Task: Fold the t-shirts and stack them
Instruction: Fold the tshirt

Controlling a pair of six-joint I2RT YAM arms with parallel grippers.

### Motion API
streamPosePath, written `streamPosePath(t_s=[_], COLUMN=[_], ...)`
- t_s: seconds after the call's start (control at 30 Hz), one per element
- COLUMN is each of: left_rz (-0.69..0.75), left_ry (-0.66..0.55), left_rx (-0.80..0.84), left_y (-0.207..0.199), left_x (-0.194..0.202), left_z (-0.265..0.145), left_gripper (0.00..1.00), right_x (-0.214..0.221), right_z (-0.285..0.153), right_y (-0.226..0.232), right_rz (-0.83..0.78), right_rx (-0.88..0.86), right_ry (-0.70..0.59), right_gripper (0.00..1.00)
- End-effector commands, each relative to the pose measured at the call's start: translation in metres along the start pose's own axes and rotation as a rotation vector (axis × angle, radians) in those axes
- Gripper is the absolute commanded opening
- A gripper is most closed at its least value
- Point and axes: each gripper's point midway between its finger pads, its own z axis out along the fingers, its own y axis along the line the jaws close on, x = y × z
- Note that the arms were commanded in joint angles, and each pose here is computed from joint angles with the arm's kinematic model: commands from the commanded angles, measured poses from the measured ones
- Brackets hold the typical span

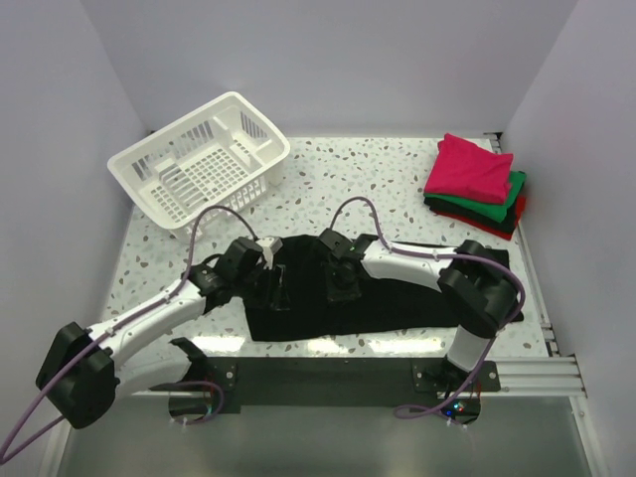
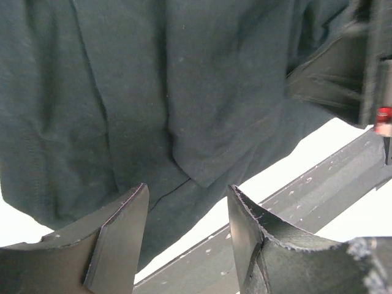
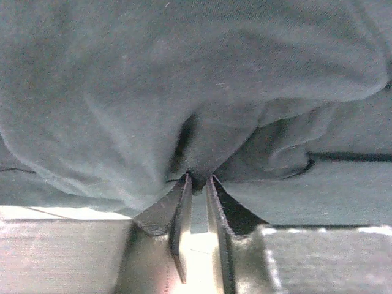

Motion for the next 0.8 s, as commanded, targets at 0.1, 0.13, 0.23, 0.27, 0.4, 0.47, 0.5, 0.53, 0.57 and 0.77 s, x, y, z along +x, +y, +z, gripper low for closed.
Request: streamPosePath(t_s=[0.1,0.13,0.23,0.27,0.4,0.47,0.5,0.53,0.57,0.77], left_rz=[-0.037,-0.046,-0.058,-0.050,-0.072,-0.097,-0.106,-0.119,-0.110,-0.125], left_ry=[0.034,0.045,0.079,0.090,0.137,0.179,0.200,0.200,0.215,0.191], left_rx=[0.072,0.077,0.106,0.123,0.124,0.096,0.070,0.051,0.019,-0.075], left_y=[-0.027,-0.030,-0.041,-0.047,-0.055,-0.054,-0.052,-0.055,-0.053,-0.054], left_x=[0.002,0.004,0.012,0.016,0.030,0.039,0.044,0.041,0.046,0.040], left_z=[0.014,0.015,0.022,0.025,0.034,0.040,0.042,0.043,0.047,0.059], left_gripper=[0.57,0.57,0.55,0.54,0.50,0.48,0.47,0.47,0.47,0.50], right_x=[-0.020,-0.018,-0.019,-0.017,-0.013,-0.011,-0.009,-0.008,-0.008,-0.004], right_z=[-0.032,-0.036,-0.046,-0.046,-0.044,-0.042,-0.042,-0.042,-0.043,-0.046], right_y=[-0.014,-0.018,-0.029,-0.032,-0.038,-0.042,-0.041,-0.042,-0.043,-0.047], right_rz=[-0.020,-0.017,-0.002,0.003,-0.014,-0.027,-0.032,-0.037,-0.046,-0.064], right_rx=[-0.003,0.001,-0.007,-0.014,-0.024,-0.019,-0.023,-0.024,-0.025,-0.050], right_ry=[-0.060,-0.058,-0.072,-0.056,-0.029,-0.013,-0.006,-0.005,-0.005,0.005], right_gripper=[0.02,0.00,0.00,0.00,0.00,0.00,0.00,0.00,0.00,0.00])
